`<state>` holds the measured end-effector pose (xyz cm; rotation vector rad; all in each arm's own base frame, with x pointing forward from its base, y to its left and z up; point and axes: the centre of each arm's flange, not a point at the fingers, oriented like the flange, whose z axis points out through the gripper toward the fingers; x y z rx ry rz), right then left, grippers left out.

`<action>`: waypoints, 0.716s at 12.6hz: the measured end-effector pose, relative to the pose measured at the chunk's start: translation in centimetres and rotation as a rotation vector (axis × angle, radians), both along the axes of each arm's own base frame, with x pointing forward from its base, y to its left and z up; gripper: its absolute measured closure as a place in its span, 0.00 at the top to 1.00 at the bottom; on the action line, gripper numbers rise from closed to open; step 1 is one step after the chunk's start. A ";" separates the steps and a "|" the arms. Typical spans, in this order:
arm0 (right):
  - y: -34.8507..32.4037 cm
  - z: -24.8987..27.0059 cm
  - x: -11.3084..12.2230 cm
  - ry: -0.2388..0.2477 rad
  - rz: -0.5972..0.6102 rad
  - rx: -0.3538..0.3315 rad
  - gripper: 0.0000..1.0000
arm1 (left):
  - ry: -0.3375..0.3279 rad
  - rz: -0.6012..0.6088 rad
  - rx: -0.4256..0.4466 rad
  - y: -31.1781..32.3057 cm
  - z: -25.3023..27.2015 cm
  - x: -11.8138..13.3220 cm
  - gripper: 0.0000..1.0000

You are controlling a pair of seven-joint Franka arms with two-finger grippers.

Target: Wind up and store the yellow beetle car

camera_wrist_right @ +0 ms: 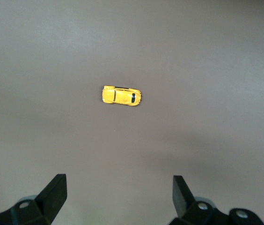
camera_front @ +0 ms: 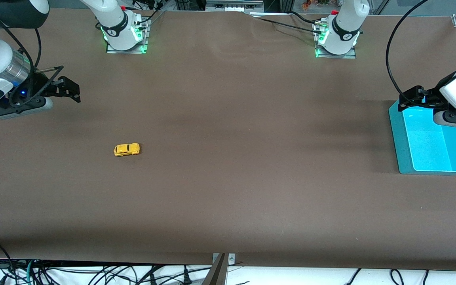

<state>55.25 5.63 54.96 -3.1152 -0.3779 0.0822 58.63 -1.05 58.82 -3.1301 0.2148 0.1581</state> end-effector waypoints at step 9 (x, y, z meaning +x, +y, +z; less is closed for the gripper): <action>-0.6 0.0 0.0 0.003 -0.017 -0.001 1.00 | 0.000 0.001 0.000 0.1 0.0 0.0 1.00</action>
